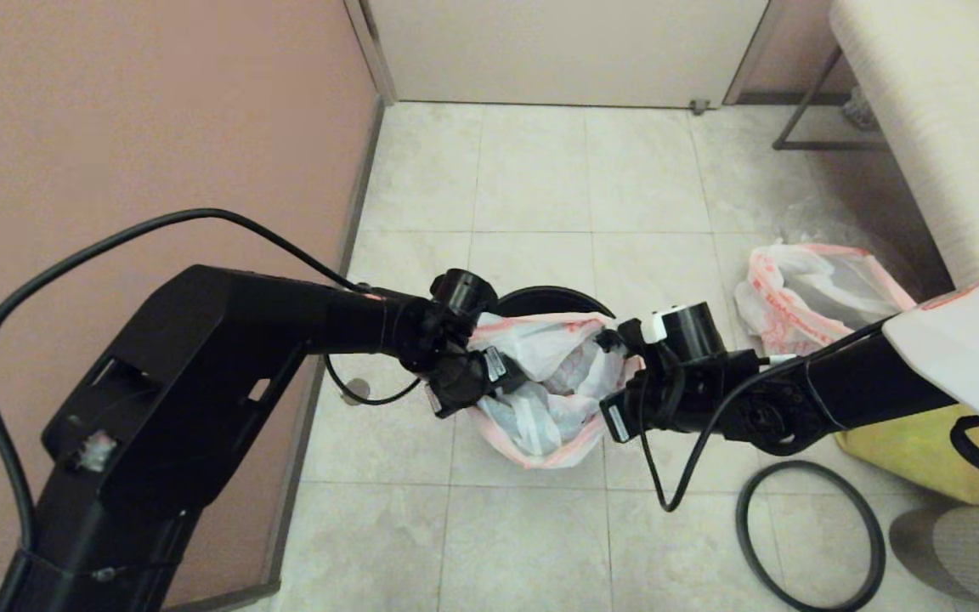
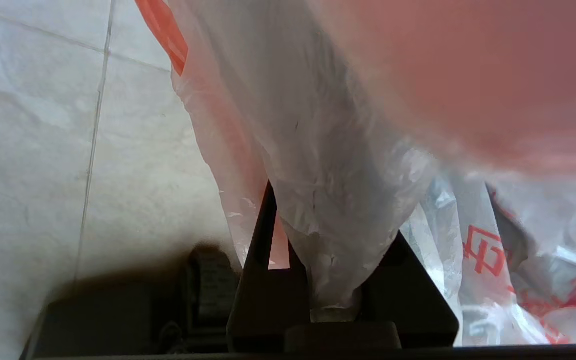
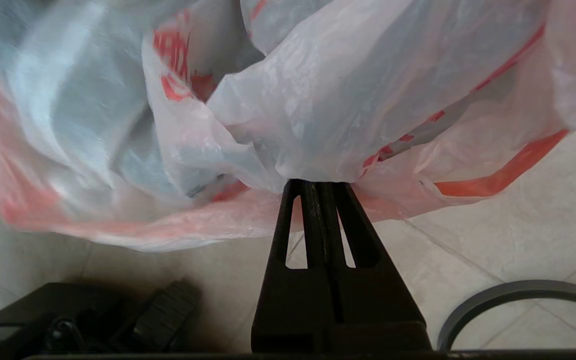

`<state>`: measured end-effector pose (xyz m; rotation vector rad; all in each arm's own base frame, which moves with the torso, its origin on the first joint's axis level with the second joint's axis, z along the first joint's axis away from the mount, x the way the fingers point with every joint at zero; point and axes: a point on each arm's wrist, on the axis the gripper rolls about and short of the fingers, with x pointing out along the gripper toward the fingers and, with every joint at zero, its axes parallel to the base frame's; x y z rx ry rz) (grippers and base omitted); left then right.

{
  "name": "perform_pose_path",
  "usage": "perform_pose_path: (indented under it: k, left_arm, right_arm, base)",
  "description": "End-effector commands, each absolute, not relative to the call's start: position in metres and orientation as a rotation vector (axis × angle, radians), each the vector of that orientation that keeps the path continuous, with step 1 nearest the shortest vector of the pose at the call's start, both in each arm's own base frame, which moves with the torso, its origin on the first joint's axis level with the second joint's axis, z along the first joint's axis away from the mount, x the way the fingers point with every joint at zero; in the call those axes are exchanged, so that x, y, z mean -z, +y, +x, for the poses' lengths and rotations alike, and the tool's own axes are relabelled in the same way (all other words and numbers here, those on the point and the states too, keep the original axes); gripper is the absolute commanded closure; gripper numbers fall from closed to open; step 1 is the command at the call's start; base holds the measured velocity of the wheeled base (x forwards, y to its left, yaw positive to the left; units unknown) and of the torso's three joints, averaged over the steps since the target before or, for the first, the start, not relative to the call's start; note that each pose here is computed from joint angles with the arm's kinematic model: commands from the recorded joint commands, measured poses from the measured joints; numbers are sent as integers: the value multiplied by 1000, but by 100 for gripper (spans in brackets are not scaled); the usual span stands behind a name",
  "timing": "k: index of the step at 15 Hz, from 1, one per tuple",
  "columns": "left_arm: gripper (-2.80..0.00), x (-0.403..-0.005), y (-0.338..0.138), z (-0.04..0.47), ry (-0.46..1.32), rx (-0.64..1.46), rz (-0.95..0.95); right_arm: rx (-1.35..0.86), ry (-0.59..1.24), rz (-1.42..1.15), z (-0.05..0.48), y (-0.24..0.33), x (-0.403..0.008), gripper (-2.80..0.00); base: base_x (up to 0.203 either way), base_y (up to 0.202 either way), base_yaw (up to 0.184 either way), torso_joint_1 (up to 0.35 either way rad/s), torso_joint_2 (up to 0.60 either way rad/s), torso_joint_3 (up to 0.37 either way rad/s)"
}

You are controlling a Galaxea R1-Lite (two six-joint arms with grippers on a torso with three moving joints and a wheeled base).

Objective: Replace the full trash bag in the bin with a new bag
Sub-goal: Put the new garbage bag on the trash can

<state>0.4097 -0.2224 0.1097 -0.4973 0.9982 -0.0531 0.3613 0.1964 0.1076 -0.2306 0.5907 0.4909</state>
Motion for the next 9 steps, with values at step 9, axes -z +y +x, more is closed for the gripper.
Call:
perform_pose_path:
  k: [9]
  left_arm:
    - [0, -95, -219, 421, 949, -11, -489]
  right_arm:
    - [-382, 543, -213, 342, 190, -133, 0]
  base:
    - [0, 0, 0, 0, 0, 0]
